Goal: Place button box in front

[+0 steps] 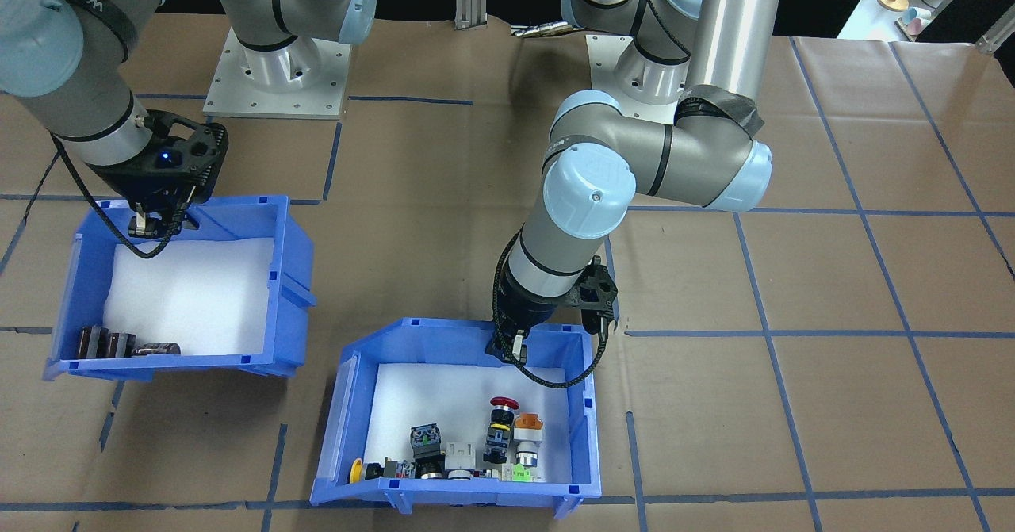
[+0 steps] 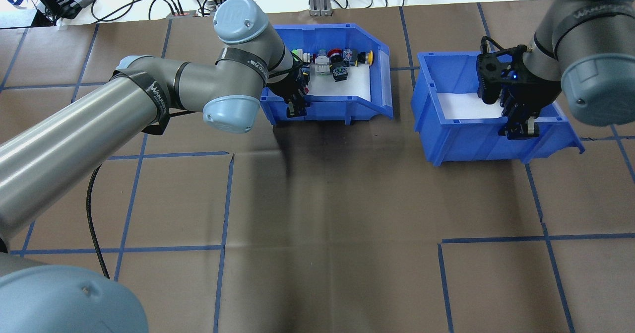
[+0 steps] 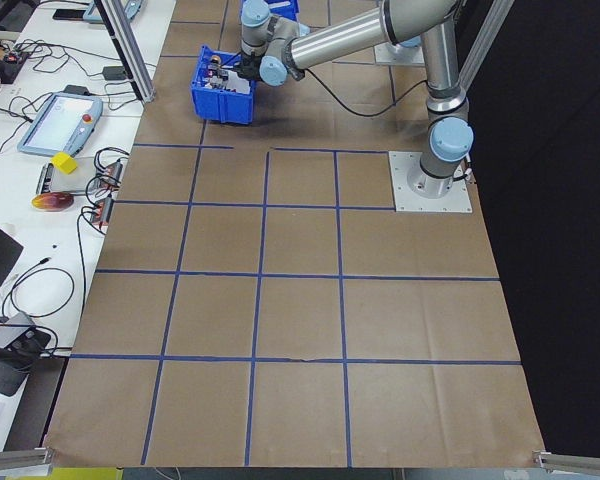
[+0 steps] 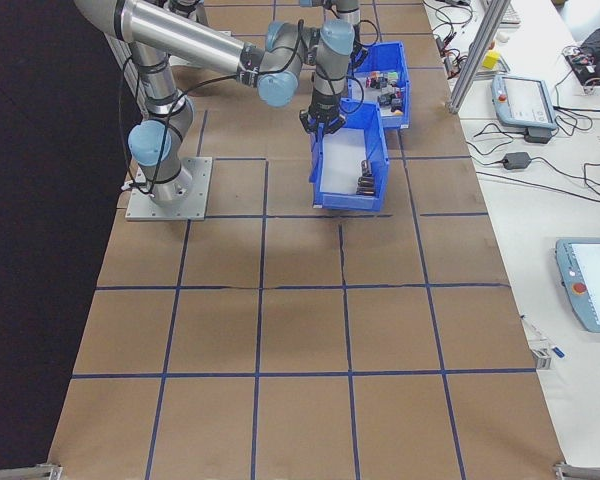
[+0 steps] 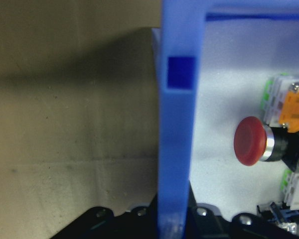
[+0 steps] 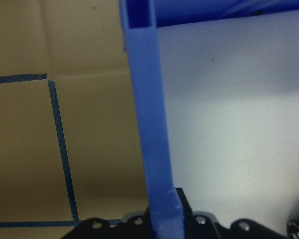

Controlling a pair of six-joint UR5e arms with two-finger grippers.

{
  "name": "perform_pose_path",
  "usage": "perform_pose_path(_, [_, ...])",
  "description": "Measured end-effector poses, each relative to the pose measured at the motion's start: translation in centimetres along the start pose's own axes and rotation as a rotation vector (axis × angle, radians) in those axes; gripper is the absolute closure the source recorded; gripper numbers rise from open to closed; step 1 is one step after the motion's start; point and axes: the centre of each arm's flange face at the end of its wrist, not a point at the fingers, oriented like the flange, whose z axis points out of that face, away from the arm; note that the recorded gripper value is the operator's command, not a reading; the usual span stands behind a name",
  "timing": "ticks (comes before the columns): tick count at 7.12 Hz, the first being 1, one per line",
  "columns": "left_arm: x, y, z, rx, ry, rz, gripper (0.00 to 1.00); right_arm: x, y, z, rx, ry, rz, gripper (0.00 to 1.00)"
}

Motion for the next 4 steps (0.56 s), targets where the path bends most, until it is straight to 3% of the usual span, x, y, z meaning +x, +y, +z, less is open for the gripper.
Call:
perform_pose_path(2, [0.4, -0.2, 0.0, -0.004, 0.003, 0.035, 0.01, -2.5, -0.3, 1.0, -0.001, -0.006, 0.050, 0.94])
perform_pose_path(4, [1.5, -0.1, -2.4, -0.004, 0.030, 0.057, 0.02, -6.5, -1.0, 2.2, -0.003, -0.017, 0.115, 0.94])
